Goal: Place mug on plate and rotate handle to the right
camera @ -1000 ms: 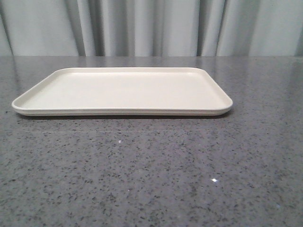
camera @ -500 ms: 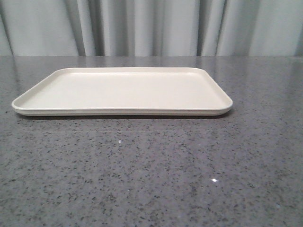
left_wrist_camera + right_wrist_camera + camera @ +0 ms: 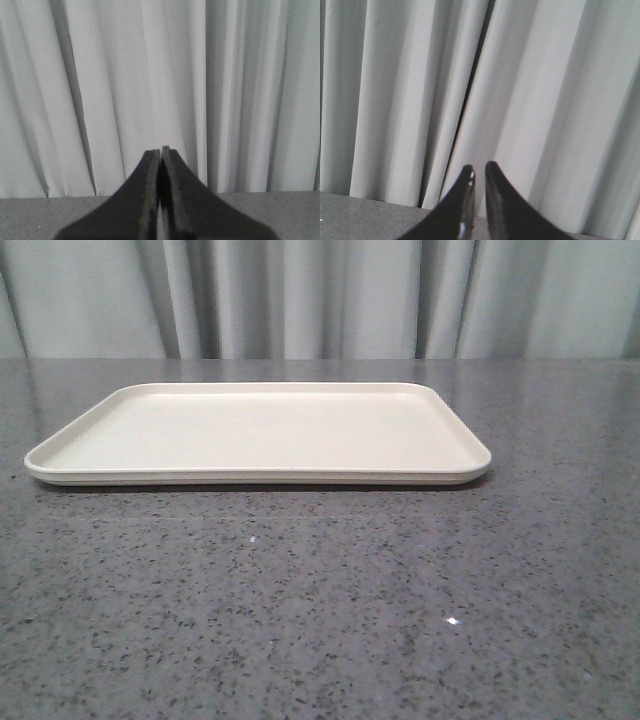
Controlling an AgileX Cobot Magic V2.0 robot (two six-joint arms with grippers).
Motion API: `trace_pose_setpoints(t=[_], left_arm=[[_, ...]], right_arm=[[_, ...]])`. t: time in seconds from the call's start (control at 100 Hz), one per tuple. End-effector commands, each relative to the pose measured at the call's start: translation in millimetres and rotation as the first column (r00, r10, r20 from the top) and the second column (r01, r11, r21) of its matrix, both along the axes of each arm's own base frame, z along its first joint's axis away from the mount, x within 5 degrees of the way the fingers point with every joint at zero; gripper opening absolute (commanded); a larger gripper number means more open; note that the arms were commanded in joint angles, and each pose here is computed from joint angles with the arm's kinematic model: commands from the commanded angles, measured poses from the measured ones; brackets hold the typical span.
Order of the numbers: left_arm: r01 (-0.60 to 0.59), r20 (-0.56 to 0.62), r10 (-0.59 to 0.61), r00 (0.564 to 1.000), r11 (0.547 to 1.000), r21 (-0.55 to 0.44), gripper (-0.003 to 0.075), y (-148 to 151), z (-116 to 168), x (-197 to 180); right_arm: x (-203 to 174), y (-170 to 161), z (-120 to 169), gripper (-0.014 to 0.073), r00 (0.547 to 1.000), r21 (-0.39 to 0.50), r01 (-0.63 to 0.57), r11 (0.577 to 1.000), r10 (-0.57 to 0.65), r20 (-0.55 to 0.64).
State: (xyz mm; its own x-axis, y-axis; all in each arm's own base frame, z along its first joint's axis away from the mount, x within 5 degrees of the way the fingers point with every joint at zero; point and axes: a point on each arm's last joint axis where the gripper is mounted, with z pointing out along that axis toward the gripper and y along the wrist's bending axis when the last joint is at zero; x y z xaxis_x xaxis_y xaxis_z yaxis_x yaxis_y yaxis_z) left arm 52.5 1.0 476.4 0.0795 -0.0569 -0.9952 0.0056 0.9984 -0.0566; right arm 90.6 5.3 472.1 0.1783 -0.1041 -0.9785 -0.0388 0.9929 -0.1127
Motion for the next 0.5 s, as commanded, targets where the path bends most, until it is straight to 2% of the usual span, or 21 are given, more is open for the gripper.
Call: trace_pose_setpoints(t=[0.0, 0.06, 0.13, 0.25, 0.49], left_arm=[[-0.001, 0.040, 0.001, 0.999, 1.000, -0.005, -0.0018, 0, 14, 4], [-0.004, 0.012, 0.004, 1.000, 1.000, -0.001, -0.0016, 0, 14, 7], [-0.005, -0.013, 0.005, 1.000, 1.000, 0.004, 0.0001, 0, 13, 9], [-0.006, -0.046, 0.007, 0.999, 1.000, 0.004, 0.0080, 0, 15, 13], [-0.006, -0.050, 0.006, 0.999, 1.000, 0.002, 0.0295, 0, 22, 13]], right_arm=[[-2, 0, 17, 0.0240, 0.996, -0.015, 0.008, 1.000, -0.007, 0.089], [-2, 0, 17, 0.0324, 0.996, -0.015, 0.008, 1.000, -0.006, 0.090], [-2, 0, 17, 0.0379, 0.996, -0.015, 0.008, 1.000, -0.006, 0.086], [-2, 0, 18, 0.0387, 0.995, -0.015, 0.008, 1.000, -0.007, 0.097], [-3, -1, 21, 0.0384, 0.992, -0.012, 0.010, 1.000, -0.008, 0.129]])
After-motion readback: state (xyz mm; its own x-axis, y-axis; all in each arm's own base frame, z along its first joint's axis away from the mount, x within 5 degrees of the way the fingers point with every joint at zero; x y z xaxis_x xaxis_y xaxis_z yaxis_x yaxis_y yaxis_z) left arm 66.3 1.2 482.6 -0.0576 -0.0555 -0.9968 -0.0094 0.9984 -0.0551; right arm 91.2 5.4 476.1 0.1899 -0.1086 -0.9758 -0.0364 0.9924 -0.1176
